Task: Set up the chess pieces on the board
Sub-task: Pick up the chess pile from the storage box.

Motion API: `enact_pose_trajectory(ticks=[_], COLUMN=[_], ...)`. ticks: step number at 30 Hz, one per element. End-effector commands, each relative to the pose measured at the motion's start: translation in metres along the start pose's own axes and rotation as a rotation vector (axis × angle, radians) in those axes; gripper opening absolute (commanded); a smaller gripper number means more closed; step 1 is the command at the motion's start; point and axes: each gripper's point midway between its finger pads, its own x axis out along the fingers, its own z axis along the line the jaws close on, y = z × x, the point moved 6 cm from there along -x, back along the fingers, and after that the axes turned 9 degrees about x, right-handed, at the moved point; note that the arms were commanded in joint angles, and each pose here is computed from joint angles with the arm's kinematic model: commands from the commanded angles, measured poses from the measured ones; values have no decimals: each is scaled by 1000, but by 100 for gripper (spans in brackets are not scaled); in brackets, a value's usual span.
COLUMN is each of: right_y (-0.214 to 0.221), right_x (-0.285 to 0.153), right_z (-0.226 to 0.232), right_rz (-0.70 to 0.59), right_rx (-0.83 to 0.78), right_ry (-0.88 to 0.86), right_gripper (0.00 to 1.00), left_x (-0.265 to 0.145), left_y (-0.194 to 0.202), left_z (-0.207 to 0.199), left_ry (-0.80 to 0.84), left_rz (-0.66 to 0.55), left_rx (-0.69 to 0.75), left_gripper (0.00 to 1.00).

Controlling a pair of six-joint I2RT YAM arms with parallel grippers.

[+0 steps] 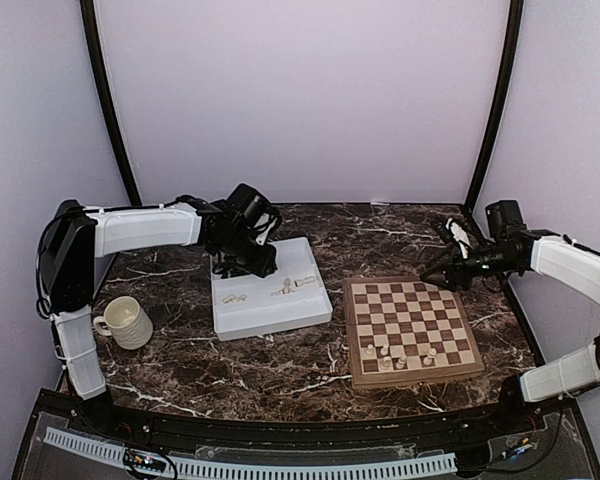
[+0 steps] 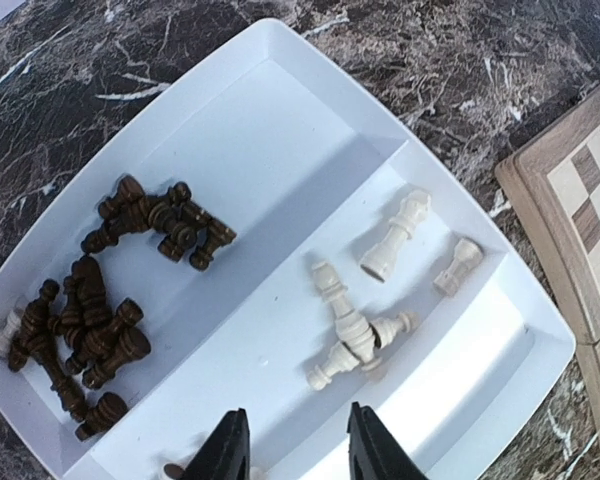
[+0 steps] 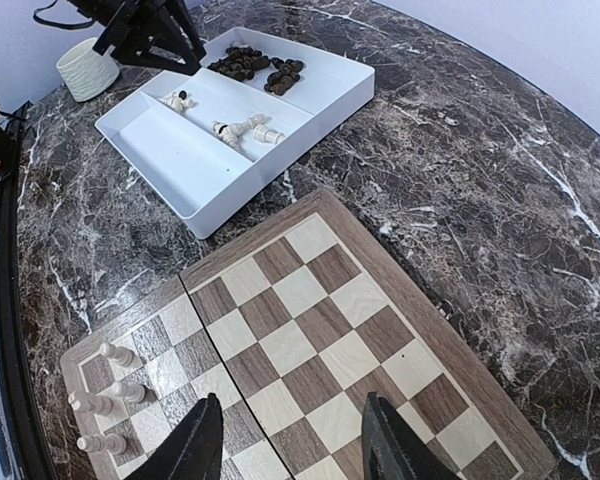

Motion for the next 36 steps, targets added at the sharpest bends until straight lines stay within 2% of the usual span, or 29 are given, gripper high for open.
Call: enact_pose_trajectory(ticks=[1, 6, 16, 27, 32, 36], right_y=[-3, -3, -2, -2, -2, -3], right_x=[2, 3, 5, 6, 6, 6], right_z=[1, 1, 0, 1, 2, 3], right_rz=[13, 18, 28, 32, 30, 28], right_rx=[-25, -28, -28, -33, -32, -35], right_ry=[0, 4, -1, -1, -4, -6], right_gripper=[48, 48, 48, 48, 48, 48], left_x=[11, 39, 62, 82, 85, 83], left_y=[-19, -22, -6, 7, 23, 33], left_z=[-3, -6, -17, -27, -18, -16], left_ry=[79, 102, 177, 120, 12, -17], left_rz=[-10, 24, 106, 205, 288, 339], left_rx=[-76, -133, -169, -157, -165, -161], left_gripper=[37, 38, 38, 38, 32, 20])
